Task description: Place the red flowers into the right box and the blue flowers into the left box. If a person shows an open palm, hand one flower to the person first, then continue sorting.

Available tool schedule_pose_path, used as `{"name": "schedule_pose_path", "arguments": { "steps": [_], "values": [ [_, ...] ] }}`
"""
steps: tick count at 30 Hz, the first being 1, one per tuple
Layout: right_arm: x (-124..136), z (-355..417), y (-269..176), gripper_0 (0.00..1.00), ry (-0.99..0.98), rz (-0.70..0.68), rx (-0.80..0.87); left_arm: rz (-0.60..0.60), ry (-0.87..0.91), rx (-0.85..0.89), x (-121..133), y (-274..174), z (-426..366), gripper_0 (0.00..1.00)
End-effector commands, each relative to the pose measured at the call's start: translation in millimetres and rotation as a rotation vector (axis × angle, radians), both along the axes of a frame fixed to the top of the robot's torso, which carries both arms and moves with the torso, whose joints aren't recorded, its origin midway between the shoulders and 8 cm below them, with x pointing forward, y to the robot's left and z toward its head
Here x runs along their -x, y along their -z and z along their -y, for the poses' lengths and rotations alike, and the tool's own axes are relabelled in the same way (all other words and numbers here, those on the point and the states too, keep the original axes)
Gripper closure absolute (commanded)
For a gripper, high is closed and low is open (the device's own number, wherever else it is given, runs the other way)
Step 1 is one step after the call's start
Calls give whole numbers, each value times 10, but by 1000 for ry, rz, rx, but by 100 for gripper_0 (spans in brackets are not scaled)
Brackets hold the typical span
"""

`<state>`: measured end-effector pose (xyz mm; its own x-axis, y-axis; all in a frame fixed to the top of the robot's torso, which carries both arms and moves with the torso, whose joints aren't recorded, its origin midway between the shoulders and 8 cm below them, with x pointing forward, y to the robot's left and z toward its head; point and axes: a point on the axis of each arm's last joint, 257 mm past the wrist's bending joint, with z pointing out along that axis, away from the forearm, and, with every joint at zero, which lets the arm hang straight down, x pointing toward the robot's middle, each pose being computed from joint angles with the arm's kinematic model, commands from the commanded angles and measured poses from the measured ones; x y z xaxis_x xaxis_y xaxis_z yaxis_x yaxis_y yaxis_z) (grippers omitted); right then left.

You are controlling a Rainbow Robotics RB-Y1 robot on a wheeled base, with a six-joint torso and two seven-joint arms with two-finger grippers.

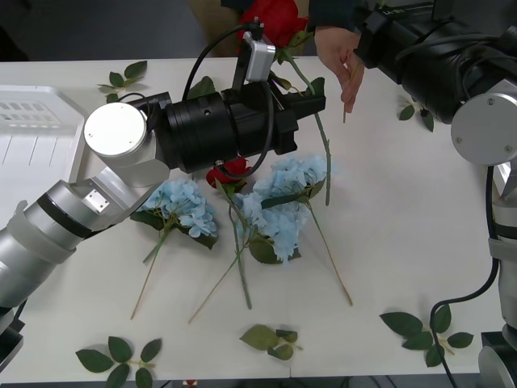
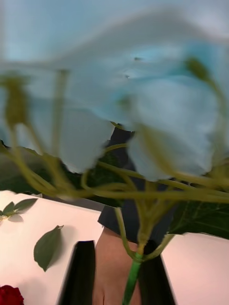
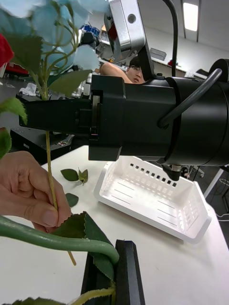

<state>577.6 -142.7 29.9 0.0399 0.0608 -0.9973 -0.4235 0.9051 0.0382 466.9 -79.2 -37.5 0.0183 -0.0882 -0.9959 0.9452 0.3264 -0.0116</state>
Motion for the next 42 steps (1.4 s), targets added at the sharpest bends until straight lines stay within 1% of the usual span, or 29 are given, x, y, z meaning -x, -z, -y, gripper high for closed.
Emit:
{"name": "schedule_pose_path", "arguments": {
  "steps": [1, 3, 7, 11, 13, 16, 17, 21, 26, 30, 34, 38, 42],
  "values": [
    [21, -75, -285, 15, -9, 53, -29, -22, 44, 24, 150, -98, 108, 100],
    [22, -41, -277, 13, -5, 52, -29, -23, 45, 23, 154, -92, 112, 100],
    [51, 26, -214, 12, -22, 33, -43, -23, 45, 23, 154, -92, 112, 100],
    [165, 182, -135, 12, -41, 12, -40, -24, 45, 24, 155, -94, 112, 100],
    [263, 271, -60, 12, -54, -7, -43, -25, 45, 24, 155, -88, 110, 100],
    [398, 453, 105, 12, -54, -45, -29, -24, 45, 24, 155, -94, 112, 100],
    [480, 550, 222, 12, -57, -80, -14, -24, 45, 24, 155, -94, 112, 100],
    [667, 885, 524, 11, -51, -181, 19, -24, 45, 24, 155, -94, 112, 100],
    [884, 1245, 978, 12, -62, -291, 127, -24, 45, 24, 155, -94, 112, 100],
    [1093, 1021, 1326, 12, -242, -380, 135, -24, 45, 24, 155, -94, 112, 100],
    [1175, 679, 1531, 12, -384, -369, 151, -24, 45, 24, 155, -94, 112, 100],
    [1289, 334, 1577, 12, -516, -351, 91, -25, 44, 24, 150, -89, 110, 100],
    [1398, 32, 1497, 12, -621, -310, 60, -26, 44, 24, 150, -83, 107, 100]
  ]
}}
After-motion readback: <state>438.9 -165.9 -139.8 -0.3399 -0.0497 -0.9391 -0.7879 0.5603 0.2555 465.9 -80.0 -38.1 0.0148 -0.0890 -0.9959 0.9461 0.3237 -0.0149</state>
